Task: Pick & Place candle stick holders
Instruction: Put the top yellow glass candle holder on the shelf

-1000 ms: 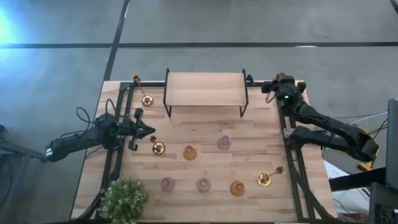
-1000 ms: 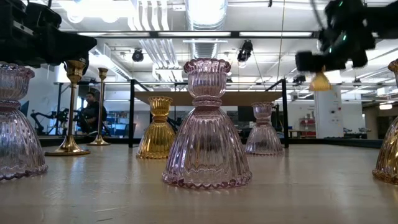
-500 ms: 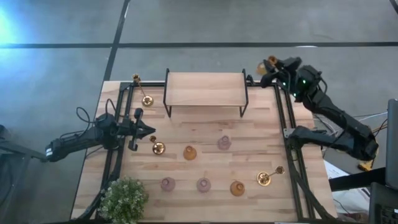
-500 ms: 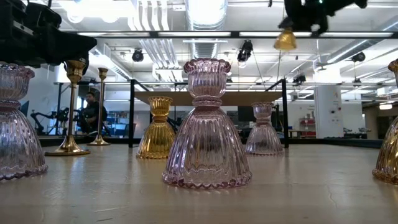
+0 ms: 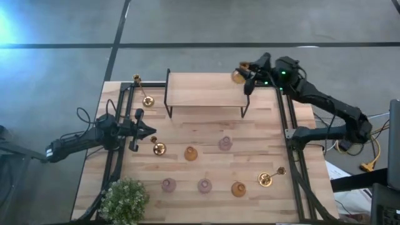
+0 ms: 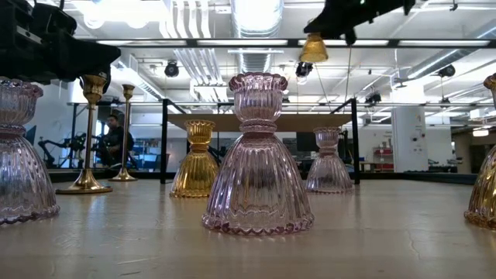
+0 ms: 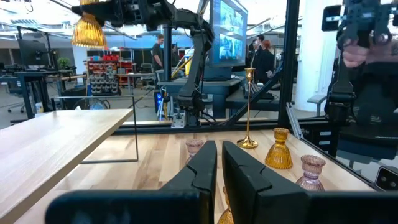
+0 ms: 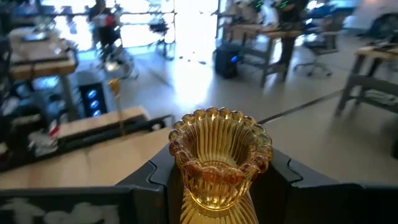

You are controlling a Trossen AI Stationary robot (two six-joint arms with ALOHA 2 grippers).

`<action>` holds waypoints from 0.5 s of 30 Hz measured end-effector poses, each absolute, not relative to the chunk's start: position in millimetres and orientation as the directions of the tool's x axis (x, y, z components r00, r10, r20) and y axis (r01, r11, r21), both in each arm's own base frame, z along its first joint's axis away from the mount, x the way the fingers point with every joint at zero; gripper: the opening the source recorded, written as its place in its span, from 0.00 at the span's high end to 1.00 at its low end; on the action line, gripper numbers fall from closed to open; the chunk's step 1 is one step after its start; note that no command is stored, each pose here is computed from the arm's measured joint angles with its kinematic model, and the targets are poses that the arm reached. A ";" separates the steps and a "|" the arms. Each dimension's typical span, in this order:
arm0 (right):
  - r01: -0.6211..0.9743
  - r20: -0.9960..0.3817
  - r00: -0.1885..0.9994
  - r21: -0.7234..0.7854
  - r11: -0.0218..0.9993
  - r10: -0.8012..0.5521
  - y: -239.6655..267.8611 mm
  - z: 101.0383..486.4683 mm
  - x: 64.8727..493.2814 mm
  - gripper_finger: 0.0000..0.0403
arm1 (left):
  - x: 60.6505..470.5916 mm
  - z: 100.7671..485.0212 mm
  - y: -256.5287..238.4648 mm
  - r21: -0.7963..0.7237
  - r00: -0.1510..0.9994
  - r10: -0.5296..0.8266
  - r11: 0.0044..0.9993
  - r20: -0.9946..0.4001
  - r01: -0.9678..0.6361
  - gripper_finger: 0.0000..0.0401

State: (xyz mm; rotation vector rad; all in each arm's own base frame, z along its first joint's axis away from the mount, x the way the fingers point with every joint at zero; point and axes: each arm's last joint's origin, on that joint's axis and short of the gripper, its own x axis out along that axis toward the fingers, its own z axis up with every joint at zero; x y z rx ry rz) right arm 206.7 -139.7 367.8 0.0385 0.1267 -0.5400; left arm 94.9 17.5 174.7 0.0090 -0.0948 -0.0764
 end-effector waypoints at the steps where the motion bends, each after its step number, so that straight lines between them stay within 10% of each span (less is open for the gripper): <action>1: 0.509 -0.151 0.851 -0.003 0.861 -0.504 -141.7 363.2 211.7 0.69 | 94.9 174.7 17.5 0.013 0.993 -0.077 0.997 0.094 0.076 0.93; 15: 0.575 -0.174 0.797 -0.074 0.815 -0.579 -176.7 294.9 231.9 0.69 | 94.9 174.7 17.5 0.012 0.993 -0.077 0.997 0.094 0.076 0.93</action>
